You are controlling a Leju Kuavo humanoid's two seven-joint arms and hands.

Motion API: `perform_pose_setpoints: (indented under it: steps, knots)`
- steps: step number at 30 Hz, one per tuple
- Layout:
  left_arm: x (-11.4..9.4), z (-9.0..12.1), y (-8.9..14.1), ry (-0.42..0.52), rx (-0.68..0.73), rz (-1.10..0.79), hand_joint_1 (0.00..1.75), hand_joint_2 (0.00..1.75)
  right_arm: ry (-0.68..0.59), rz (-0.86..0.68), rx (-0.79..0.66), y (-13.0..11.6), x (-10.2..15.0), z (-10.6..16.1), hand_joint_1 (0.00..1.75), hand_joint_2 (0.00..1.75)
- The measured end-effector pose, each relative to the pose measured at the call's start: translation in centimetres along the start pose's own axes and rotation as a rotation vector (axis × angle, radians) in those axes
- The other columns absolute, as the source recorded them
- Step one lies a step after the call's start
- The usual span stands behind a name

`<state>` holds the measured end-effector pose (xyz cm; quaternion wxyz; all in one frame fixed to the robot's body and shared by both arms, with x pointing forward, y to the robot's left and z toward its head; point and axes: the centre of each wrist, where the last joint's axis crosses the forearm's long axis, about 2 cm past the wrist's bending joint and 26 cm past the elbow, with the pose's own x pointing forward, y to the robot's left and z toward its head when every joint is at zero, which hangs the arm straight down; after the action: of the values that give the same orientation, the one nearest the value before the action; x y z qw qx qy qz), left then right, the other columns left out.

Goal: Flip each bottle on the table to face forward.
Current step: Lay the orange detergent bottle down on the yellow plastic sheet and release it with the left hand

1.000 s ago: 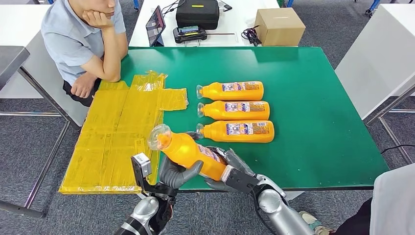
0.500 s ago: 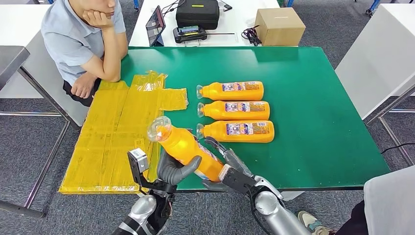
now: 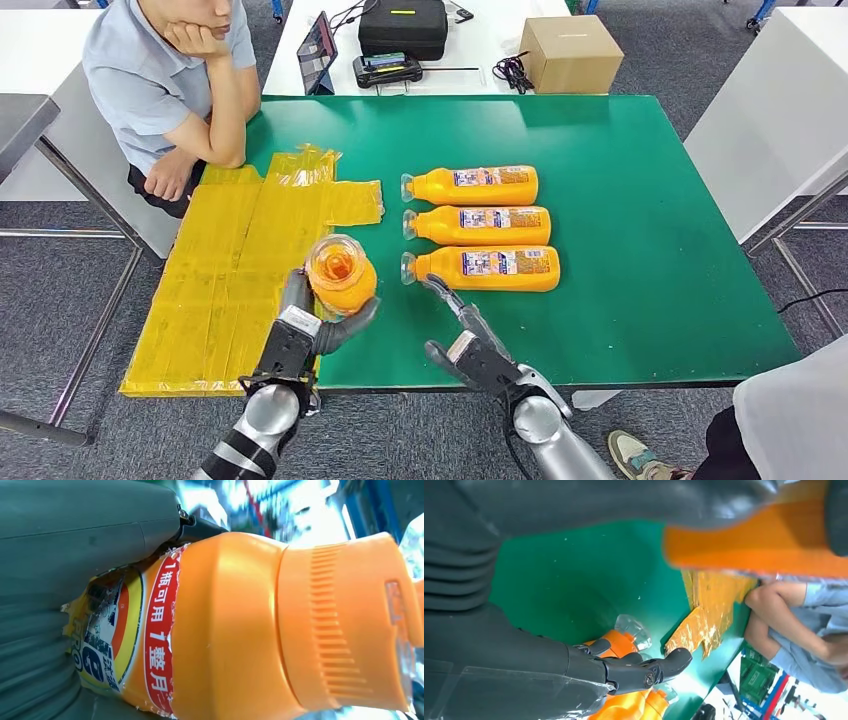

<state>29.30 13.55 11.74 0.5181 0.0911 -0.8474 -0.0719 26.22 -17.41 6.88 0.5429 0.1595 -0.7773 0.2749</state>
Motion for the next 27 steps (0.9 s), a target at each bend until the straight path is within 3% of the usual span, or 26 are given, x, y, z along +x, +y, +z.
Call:
perform_pose_setpoints:
  steps: [6,12,17,20,23,24,27]
  knots:
    - [-0.7,-2.2,2.3,-0.152,-0.041,-0.556,1.75,1.75,-0.011,-0.044,-0.017,0.2,-0.1,-0.6,0.0,1.75]
    - [-3.4,-4.1,4.3,-0.141,-0.115,-0.884,1.75,1.75,-0.012,-0.069,-0.009,0.3,-0.3,-1.3,0.0,1.75]
    - [-5.7,-4.4,5.8,-0.115,-0.2,-1.134,1.75,1.75,-0.007,-0.083,-0.001,0.5,-0.5,-1.4,0.0,1.75]
    - [-7.1,-4.3,6.4,-0.061,-0.263,-1.215,1.49,1.75,-0.003,-0.087,0.001,0.6,-0.6,-1.4,0.0,1.75]
    - [-8.1,-4.2,7.1,-0.004,-0.31,-1.268,1.09,1.75,-0.001,-0.09,0.004,0.6,-0.6,-1.4,0.0,1.75]
    - [-8.4,-4.2,7.3,0.011,-0.32,-1.281,1.11,1.75,-0.001,-0.09,0.005,0.7,-0.6,-1.3,0.0,1.75]
    - [-9.1,-4.1,7.9,0.061,-0.351,-1.306,1.4,1.75,0.002,-0.092,0.005,0.7,-0.6,-1.3,0.0,1.75]
